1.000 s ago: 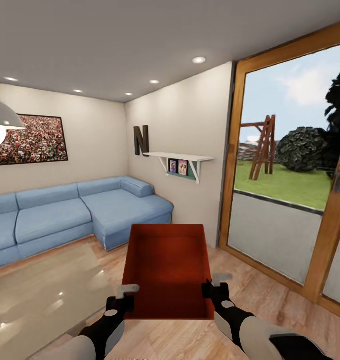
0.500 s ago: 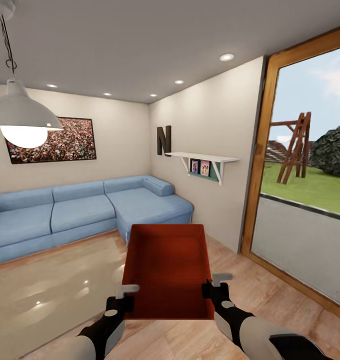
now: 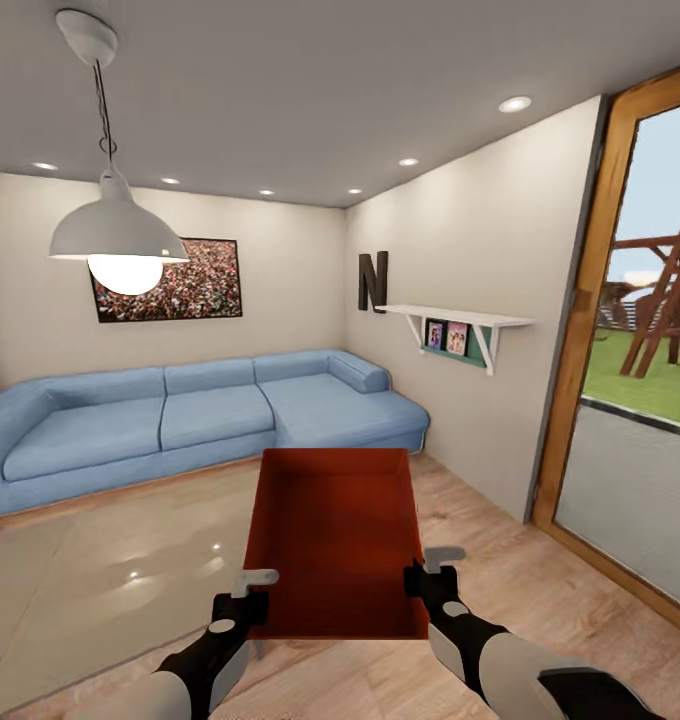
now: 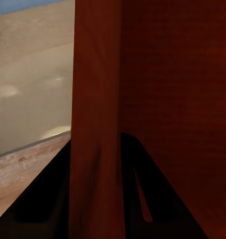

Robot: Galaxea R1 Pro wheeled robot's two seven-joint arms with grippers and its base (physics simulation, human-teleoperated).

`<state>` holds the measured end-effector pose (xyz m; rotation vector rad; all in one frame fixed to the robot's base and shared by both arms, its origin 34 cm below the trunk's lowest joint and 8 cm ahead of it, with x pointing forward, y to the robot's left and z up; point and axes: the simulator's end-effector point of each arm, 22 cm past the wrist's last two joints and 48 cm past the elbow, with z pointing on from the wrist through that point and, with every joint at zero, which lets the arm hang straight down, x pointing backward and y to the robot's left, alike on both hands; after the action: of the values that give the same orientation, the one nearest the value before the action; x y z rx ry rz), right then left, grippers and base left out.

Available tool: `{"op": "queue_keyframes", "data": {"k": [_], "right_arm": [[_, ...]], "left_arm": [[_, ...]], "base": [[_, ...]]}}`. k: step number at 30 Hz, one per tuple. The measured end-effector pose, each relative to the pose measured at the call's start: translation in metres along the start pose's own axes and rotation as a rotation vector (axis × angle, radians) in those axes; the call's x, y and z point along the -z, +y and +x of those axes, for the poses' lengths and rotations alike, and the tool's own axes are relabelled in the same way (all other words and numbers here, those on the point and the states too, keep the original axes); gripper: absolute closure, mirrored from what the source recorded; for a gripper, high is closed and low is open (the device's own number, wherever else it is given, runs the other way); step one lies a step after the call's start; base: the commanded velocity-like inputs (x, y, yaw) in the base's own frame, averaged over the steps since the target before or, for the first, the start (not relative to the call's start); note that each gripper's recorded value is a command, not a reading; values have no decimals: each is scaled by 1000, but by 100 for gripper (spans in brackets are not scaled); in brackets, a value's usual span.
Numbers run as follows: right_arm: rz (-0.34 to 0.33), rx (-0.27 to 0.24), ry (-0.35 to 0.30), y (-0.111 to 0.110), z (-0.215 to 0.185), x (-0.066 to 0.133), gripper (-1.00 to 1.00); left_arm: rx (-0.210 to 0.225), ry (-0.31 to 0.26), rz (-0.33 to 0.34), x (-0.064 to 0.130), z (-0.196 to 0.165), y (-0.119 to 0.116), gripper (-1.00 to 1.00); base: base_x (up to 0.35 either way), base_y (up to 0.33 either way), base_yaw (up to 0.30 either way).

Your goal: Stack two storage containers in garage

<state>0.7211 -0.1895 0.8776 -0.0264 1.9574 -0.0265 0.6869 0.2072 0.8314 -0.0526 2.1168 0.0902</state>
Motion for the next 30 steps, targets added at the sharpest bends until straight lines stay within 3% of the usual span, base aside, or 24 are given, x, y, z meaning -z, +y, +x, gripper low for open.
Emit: {"op": "queue_keyframes", "data": {"k": [30], "right_arm": [[0, 0, 0, 0, 0, 0, 100]], "left_arm": [[0, 0, 0, 0, 0, 0, 100]], "base": [[0, 0, 300]]}}
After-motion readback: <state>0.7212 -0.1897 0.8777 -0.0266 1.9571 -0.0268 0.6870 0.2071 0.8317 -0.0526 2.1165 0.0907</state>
